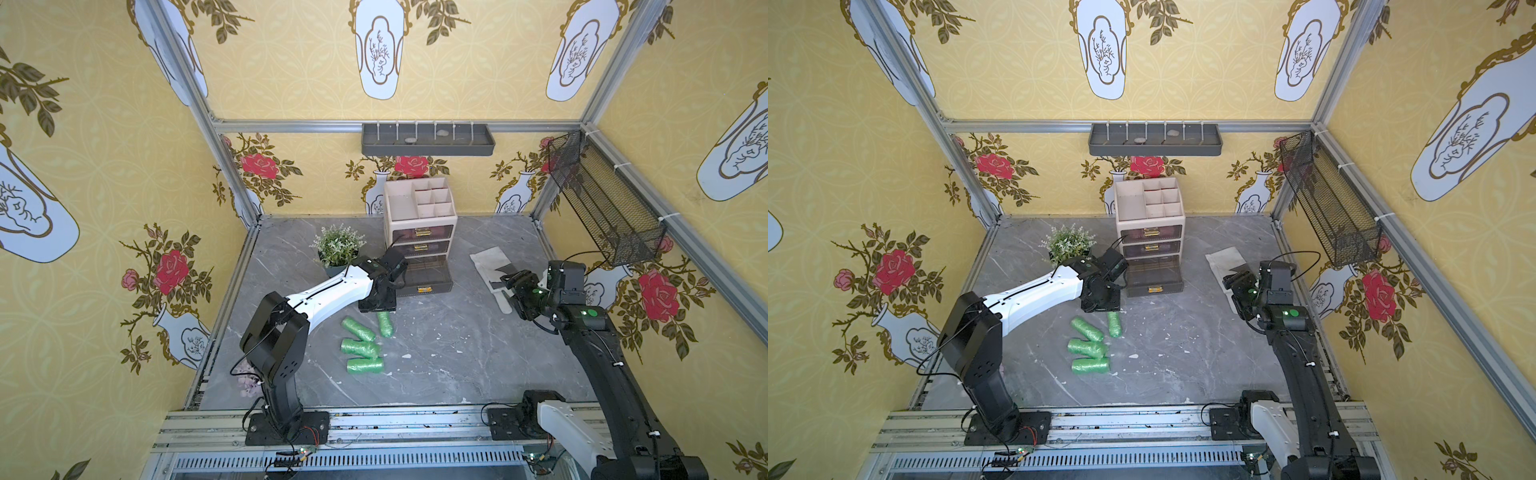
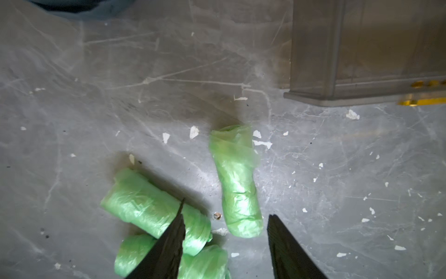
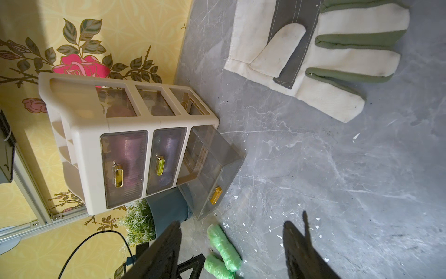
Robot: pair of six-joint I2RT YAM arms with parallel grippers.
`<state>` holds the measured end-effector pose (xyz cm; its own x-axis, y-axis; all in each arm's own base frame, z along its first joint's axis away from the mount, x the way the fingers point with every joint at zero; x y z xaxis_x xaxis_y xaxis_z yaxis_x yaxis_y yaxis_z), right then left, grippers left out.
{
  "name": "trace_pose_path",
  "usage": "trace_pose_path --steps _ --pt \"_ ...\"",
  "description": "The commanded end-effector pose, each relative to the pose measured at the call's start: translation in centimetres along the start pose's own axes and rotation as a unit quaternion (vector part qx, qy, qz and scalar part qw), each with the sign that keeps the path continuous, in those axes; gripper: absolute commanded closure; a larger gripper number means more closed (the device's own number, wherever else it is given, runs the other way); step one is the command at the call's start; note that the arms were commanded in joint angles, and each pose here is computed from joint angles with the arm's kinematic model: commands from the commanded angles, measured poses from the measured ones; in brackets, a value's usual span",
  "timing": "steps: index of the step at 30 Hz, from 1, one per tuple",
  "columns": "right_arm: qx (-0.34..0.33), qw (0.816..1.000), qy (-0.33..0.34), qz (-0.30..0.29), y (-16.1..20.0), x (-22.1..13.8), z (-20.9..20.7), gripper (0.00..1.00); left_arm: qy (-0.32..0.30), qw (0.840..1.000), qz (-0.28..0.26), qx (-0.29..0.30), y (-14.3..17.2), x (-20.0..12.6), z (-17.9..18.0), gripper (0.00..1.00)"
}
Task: Sort the rolls of trash bags by color and place them into the drawer
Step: Pick up the roll of trash bags from the center of the board.
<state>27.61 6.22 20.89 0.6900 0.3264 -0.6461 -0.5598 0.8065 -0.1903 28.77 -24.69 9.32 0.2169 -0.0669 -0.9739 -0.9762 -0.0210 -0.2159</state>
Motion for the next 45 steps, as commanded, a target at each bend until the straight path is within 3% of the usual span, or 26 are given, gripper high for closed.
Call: trace_pose_path --steps 1,9,18,30,36,40,45 --pt "-0.007 1.0 -0.006 0.005 0.1 0.1 0.1 0.33 0.019 1.0 0.014 -0.008 0.6 1.4 -1.2 0.42" --pt "-0.005 1.0 -0.006 0.01 0.2 0.2 -0.2 0.33 -0.003 0.999 0.046 -0.003 2.8 4.4 -0.3 0.43" --pt "-0.005 1.0 -0.012 0.014 0.3 0.3 -0.2 0.33 -0.013 0.999 0.047 0.01 2.6 4.8 -0.3 0.5" --pt "-0.012 1.0 -0.012 0.005 -0.1 -0.7 0.0 0.32 -0.013 0.997 0.067 0.027 2.4 5.6 -0.8 0.77" --pt "-0.012 1.0 -0.014 0.003 -0.2 -1.0 -0.1 0.32 -0.025 0.998 0.023 0.048 1.2 1.8 -0.3 0.87" --pt "-0.012 1.0 -0.018 0.005 -0.2 -1.2 0.0 0.32 -0.021 0.995 -0.031 0.093 -0.2 -3.1 -0.1 0.96" --pt "-0.016 1.0 -0.023 0.0 -0.3 -1.7 0.1 0.32 0.011 0.98 -0.115 0.163 -2.3 -9.4 -0.9 0.98"
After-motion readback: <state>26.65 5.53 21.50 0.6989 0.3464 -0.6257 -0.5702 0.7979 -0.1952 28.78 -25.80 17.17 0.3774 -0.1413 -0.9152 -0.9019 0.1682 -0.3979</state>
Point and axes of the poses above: each gripper's point midway between its finger pads, its own x axis out along the fingers, its own z axis along the line the jaws close on, y = z × x, the point moved 1 cm from there along -x, back along the fingers
